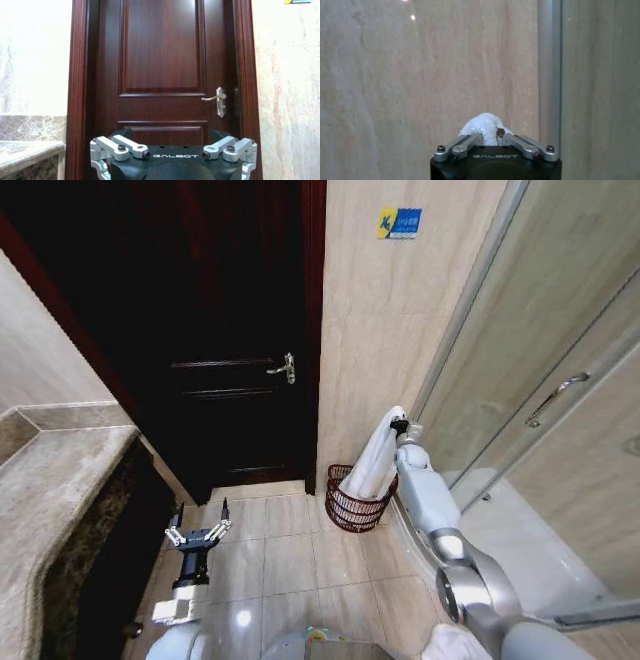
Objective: Discard the used towel into the hamper.
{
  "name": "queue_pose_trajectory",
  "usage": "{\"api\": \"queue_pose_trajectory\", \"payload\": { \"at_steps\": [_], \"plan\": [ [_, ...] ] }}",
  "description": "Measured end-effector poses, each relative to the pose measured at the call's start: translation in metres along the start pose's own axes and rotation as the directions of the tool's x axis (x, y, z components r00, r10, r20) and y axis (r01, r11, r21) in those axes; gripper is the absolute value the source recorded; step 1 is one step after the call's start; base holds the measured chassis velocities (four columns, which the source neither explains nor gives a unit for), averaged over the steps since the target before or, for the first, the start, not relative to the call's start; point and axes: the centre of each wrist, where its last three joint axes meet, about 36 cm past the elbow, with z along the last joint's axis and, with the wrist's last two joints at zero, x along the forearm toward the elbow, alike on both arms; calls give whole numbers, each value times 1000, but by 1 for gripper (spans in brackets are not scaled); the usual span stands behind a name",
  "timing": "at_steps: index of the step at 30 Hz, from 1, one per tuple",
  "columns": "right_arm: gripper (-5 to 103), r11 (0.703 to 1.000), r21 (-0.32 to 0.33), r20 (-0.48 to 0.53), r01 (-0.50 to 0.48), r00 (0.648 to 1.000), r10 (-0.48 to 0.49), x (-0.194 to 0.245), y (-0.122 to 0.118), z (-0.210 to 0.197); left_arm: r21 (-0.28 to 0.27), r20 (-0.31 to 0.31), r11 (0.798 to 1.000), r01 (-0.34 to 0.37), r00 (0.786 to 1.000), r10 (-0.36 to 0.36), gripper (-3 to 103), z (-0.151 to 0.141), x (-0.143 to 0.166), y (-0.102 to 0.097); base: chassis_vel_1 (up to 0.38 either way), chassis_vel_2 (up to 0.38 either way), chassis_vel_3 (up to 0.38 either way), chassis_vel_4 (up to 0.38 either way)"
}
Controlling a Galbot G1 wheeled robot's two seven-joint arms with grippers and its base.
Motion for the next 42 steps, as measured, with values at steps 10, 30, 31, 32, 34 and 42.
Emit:
{"api": "queue_pose_trajectory", "payload": {
  "at_steps": [10, 30, 31, 32, 34, 42],
  "plan": [
    [5, 1000, 8, -48, -12, 999, 12, -6, 2, 24, -9, 14, 1000, 12, 1000, -12, 100, 0, 0, 6, 0, 0, 0, 0],
    [5, 999, 40, -73, -22, 997, 25, -4, -4, 40, -15, 25, 1000, 9, 1000, -8, 100, -1, 7, 10, 0, 0, 0, 0],
    [5, 999, 40, -73, -23, 997, 26, -4, -5, 39, -15, 25, 1000, 7, 1000, -7, 100, -1, 7, 10, 0, 0, 0, 0],
    [5, 999, 39, -75, -25, 997, 28, -5, -6, 39, -15, 27, 1000, 5, 1000, -4, 100, -2, 7, 10, 0, 0, 0, 0],
    [5, 999, 39, -78, -26, 997, 29, -5, -6, 40, -15, 29, 1000, 3, 1000, -2, 100, -2, 7, 10, 0, 0, 0, 0],
    [5, 999, 38, -87, -24, 996, 27, -1, -5, 45, -14, 36, 1000, -4, 999, 5, 100, -3, 6, 9, 0, 0, 0, 0]
  ]
}}
